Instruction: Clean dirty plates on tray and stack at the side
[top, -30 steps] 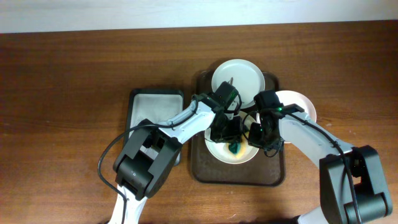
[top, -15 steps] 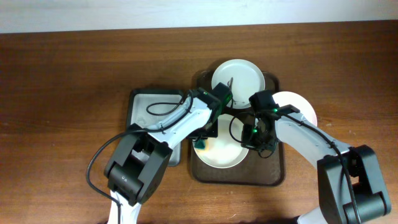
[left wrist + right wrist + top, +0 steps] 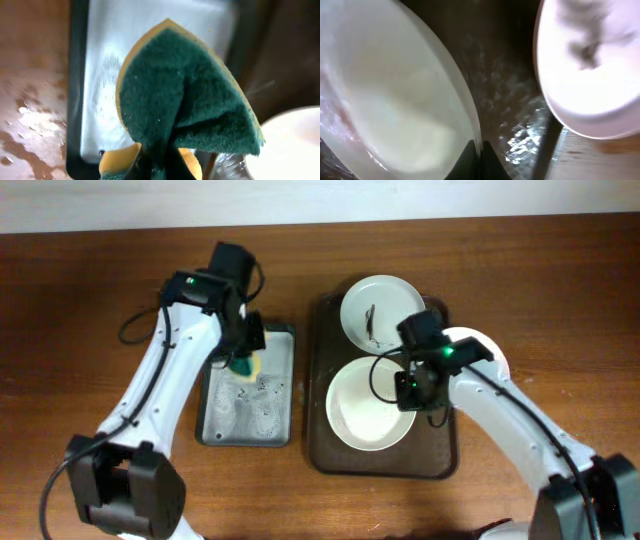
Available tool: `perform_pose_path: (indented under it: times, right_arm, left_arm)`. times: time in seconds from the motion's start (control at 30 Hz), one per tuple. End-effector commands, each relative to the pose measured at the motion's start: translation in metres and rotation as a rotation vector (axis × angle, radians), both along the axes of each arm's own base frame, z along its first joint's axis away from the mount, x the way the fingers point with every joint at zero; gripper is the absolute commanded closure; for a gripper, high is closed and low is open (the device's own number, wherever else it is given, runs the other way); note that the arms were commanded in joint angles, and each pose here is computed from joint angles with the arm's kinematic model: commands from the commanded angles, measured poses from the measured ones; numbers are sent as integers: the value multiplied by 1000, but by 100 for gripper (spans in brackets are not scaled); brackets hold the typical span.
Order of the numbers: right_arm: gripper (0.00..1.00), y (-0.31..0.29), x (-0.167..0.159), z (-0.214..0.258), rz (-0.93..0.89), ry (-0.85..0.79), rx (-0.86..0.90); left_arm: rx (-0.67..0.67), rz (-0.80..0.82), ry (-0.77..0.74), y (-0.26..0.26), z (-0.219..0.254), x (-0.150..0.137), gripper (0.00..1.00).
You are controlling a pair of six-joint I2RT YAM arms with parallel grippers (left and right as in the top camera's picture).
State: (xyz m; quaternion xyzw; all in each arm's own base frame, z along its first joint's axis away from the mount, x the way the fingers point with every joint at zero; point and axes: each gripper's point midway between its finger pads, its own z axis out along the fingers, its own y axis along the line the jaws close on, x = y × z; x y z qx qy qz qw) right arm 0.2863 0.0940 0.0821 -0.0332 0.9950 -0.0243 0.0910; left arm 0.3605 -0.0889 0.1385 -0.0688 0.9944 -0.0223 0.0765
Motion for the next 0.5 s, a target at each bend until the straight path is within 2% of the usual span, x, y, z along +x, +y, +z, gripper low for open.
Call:
perform_pose_path:
  times: [0.0, 0.03, 0.13, 0.17, 0.2, 0.47]
  right_arm:
    - [96, -4, 17, 46, 68, -215, -257]
    - [96, -5, 17, 54, 85, -261, -342]
    - [96, -3, 15, 62, 95, -300, -402]
    - [96, -8, 14, 73, 69, -323, -440]
    - [96, -12, 14, 83, 49, -335, -458]
    - [96, -8, 6, 141, 62, -471, -441]
  left_arm:
    - [-66, -17, 121, 15, -47, -24, 100]
    - [-64, -1, 140, 22, -58, -29, 99]
    - [-61, 10, 164, 27, -65, -35, 96]
    - [-60, 7, 162, 26, -65, -35, 89]
    - [-61, 8, 159, 26, -65, -35, 86]
    - [-63, 8, 145, 25, -65, -31, 78]
